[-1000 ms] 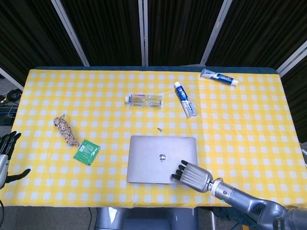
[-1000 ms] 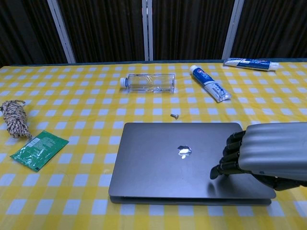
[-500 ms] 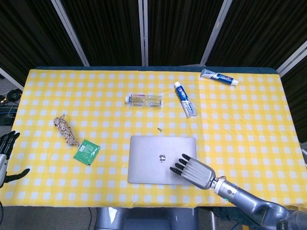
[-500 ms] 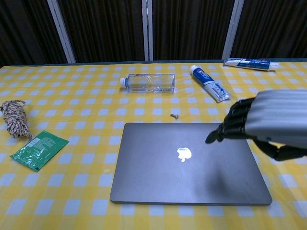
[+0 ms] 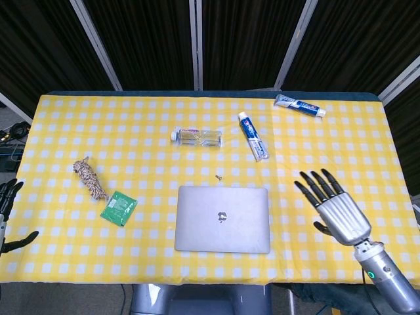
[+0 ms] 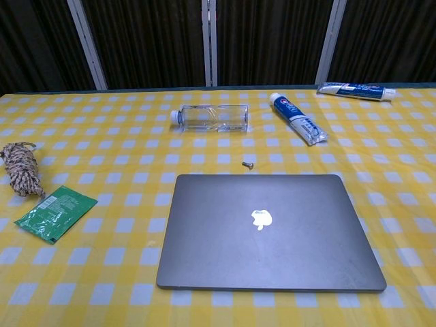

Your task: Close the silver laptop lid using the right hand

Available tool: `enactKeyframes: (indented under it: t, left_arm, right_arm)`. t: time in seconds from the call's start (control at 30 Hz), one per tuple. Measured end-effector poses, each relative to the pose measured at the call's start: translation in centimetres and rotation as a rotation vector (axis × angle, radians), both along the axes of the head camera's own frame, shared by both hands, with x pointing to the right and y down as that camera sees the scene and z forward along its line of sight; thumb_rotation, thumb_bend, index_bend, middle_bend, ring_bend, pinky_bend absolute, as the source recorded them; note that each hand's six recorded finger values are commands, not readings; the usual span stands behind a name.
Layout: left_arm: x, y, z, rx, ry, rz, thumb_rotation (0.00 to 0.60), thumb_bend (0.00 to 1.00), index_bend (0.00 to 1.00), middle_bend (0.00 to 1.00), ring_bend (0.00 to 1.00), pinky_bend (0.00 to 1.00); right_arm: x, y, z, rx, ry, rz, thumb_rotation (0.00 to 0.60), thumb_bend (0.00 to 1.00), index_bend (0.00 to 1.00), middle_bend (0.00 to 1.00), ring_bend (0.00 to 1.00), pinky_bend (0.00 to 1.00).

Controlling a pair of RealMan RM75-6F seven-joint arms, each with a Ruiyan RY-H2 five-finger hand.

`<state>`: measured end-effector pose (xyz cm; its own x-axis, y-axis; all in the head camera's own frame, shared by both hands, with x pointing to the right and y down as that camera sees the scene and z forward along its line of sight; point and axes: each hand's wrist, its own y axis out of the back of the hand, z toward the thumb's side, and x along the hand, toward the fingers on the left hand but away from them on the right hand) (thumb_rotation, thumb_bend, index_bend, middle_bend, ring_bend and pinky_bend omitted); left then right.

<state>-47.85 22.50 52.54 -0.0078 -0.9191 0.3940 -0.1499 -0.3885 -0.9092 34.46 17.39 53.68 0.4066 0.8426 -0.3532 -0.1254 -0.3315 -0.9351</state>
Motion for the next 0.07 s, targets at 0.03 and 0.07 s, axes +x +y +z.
enactKeyframes:
  t: [0.03, 0.07]
  left_arm:
    - [0.02, 0.11, -0.05, 0.002, 0.002, 0.001, 0.6, 0.0, 0.0, 0.0, 0.0, 0.0]
    - [0.03, 0.29, -0.05, 0.001, 0.002, 0.003, 0.6, 0.0, 0.0, 0.0, 0.0, 0.0]
  right_arm:
    - [1.13, 0.43, -0.19, -0.002, -0.019, 0.061, 0.6, 0.0, 0.0, 0.0, 0.0, 0.0]
    - [1.89, 0.83, -0.31, -0.004, -0.036, 0.104, 0.6, 0.0, 0.0, 0.0, 0.0, 0.0]
